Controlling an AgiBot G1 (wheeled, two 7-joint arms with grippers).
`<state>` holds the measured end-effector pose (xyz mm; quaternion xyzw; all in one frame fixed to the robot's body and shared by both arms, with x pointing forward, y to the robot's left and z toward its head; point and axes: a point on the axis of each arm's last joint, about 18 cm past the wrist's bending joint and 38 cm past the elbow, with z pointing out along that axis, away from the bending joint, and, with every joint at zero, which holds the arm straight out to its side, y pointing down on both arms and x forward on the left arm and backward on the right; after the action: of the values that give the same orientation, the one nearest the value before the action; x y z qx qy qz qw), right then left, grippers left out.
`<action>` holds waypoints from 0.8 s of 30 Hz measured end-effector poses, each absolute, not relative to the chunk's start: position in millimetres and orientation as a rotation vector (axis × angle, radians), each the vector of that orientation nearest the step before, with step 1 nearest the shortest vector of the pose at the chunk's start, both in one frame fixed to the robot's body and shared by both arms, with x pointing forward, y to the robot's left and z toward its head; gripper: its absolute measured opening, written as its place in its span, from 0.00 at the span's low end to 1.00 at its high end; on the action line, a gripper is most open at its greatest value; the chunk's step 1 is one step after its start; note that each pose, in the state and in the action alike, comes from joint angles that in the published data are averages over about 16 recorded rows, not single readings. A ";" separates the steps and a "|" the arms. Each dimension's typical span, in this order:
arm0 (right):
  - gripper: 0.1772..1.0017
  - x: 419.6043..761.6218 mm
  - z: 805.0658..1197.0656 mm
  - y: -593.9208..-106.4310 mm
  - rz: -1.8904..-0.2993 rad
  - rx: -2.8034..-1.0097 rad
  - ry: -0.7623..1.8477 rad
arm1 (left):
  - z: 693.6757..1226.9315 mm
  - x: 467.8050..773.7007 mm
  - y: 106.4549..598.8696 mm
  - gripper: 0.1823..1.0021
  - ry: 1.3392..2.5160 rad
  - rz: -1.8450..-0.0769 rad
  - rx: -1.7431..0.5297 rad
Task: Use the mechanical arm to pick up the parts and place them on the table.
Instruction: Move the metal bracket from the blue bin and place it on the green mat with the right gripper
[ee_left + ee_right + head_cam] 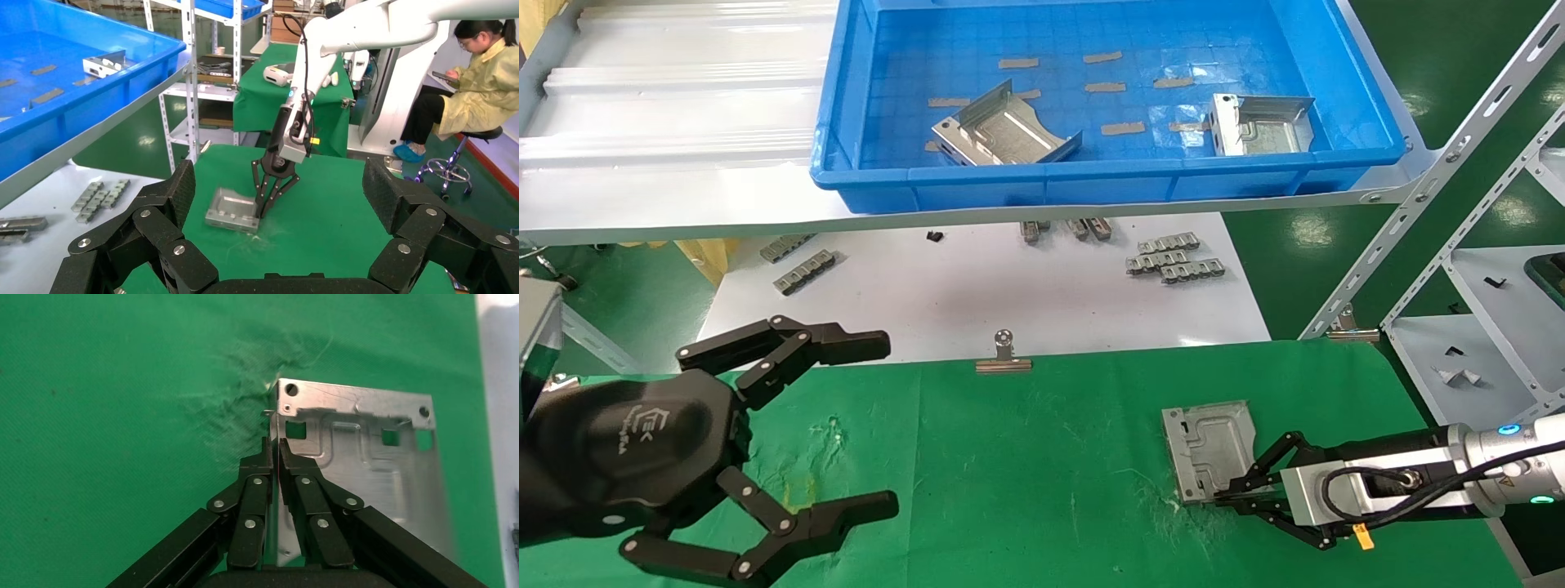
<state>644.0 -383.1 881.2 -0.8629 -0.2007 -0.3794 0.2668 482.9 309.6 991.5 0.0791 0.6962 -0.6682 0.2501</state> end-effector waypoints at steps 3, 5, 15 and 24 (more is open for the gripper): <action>0.05 646.3 881.6 -383.4 -1.041 -2.329 -0.550 | 991.5 482.9 309.6 1.00 1.895 -1.819 0.215; 0.07 646.8 883.5 -383.1 -1.050 -2.325 -0.561 | 991.5 482.9 309.6 1.00 1.895 -1.819 0.215; 0.22 635.3 913.7 -380.4 -1.037 -2.261 -0.585 | 991.5 482.9 309.6 1.00 1.895 -1.819 0.215; 0.46 618.5 952.7 -375.6 -0.989 -2.124 -0.445 | 991.5 482.9 309.6 1.00 1.895 -1.819 0.215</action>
<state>618.5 -375.6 952.7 -0.8277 -0.1734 -0.3852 0.3694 482.9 309.6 991.5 0.0790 0.6962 -0.6682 0.2502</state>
